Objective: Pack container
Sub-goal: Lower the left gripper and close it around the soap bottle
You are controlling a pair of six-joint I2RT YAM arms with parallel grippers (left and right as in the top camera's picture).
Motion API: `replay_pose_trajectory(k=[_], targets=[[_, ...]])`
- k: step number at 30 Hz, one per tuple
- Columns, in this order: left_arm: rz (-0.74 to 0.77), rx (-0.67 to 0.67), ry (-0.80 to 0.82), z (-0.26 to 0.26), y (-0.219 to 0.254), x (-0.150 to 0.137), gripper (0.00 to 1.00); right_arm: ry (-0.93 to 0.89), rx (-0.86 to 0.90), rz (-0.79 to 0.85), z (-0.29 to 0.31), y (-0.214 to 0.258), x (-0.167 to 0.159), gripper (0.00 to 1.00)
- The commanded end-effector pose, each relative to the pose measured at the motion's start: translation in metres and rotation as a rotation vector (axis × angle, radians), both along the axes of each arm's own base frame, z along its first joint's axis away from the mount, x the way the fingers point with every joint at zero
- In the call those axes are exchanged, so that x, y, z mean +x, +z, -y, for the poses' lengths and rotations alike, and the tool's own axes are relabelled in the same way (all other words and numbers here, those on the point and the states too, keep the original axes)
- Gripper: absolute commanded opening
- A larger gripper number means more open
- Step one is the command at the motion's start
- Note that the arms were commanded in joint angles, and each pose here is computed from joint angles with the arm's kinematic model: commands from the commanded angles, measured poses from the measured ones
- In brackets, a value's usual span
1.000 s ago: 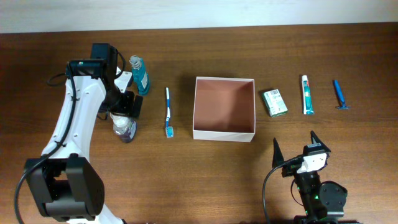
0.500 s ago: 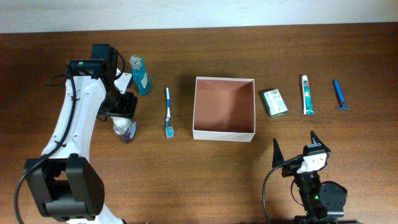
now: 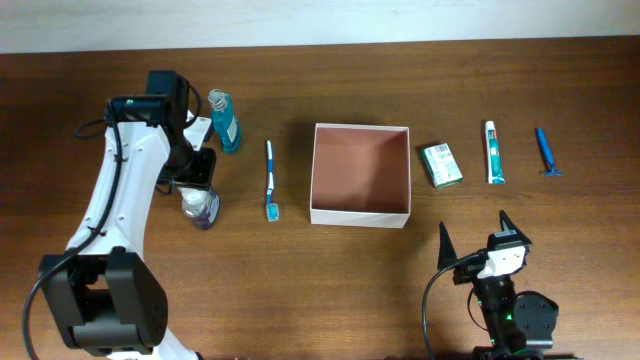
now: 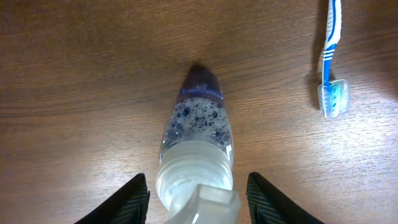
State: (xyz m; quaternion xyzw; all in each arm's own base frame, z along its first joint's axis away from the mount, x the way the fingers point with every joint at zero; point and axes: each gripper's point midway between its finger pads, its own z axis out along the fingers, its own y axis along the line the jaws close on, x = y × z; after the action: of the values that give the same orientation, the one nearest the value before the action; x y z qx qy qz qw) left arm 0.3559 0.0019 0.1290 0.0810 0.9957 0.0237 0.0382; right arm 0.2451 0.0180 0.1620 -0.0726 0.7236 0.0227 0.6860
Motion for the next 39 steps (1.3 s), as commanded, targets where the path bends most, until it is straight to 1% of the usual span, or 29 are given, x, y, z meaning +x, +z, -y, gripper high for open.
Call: replay_pose_trajectory(k=[1, 11, 12, 14, 23, 24, 26, 39], targets=[[-0.018, 0.010, 0.027, -0.0093, -0.0024, -0.0027, 0.49, -0.014, 0.004, -0.002, 0.0027, -0.0016, -0.0001, 0.99], [-0.033, 0.006, 0.045, -0.0151, -0.0027, -0.0066, 0.48, -0.014, 0.004, -0.002, 0.0027, -0.0016, -0.0001, 0.99], [-0.033, 0.006, 0.045, -0.0151, -0.0027, -0.0065, 0.47, -0.014, 0.003, -0.002, 0.0027, -0.0016, -0.0001, 0.99], [-0.032, 0.006, 0.045, -0.0150, -0.0027, -0.0064, 0.40, -0.014, 0.004, -0.002, 0.0027, -0.0016, -0.0001, 0.99], [-0.029, -0.002, 0.044, -0.0136, -0.0027, -0.0056, 0.36, -0.014, 0.003, -0.002, 0.0027, -0.0016, -0.0001, 0.99], [-0.029, -0.003, 0.044, -0.0135, -0.0027, -0.0057, 0.32, -0.014, 0.004, -0.002, 0.0027, -0.0016, -0.0001, 0.99], [-0.029, -0.011, 0.044, -0.0119, -0.0027, -0.0056, 0.29, -0.014, 0.003, -0.002, 0.0027, -0.0016, -0.0001, 0.99], [-0.020, -0.021, 0.043, -0.0104, 0.0005, -0.0036, 0.28, -0.014, 0.004, -0.002, 0.0027, -0.0016, -0.0001, 0.99]])
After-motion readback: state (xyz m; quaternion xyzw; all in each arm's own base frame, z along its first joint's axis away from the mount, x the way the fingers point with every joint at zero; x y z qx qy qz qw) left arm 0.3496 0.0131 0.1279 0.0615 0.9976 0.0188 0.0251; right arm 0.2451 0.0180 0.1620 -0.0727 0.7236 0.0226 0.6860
